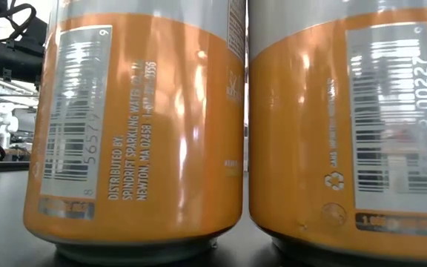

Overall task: Sort soda cans
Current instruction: Move the top right transparent bin to the center

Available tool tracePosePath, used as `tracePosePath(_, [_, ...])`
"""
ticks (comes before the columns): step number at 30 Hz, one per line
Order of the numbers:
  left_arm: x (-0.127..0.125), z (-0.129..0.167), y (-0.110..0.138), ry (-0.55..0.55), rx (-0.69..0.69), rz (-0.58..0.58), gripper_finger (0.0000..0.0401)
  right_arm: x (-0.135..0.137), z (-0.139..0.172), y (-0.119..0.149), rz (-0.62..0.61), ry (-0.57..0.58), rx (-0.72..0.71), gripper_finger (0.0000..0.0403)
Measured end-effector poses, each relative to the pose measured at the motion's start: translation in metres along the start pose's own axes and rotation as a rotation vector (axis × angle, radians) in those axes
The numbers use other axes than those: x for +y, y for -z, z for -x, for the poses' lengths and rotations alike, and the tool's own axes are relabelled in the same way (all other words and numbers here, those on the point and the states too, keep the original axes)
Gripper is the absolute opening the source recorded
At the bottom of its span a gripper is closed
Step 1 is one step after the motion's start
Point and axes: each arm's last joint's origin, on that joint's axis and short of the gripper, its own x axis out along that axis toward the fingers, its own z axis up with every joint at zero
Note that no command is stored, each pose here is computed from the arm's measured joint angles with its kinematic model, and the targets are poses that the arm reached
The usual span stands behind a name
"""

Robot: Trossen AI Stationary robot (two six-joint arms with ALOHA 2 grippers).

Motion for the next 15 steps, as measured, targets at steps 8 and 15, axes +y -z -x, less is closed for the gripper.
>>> tracePosePath(8, [0.000, 0.000, 0.000, 0.000, 0.000, 0.000, 0.0336, 0.004, -0.023, 0.010, -0.007, 0.046, 0.006, 0.0002])
tracePosePath(15, [0.000, 0.000, 0.000, 0.000, 0.000, 0.000, 0.0336, 0.008, -0.022, 0.009, 0.008, 0.002, 0.002, 0.0025])
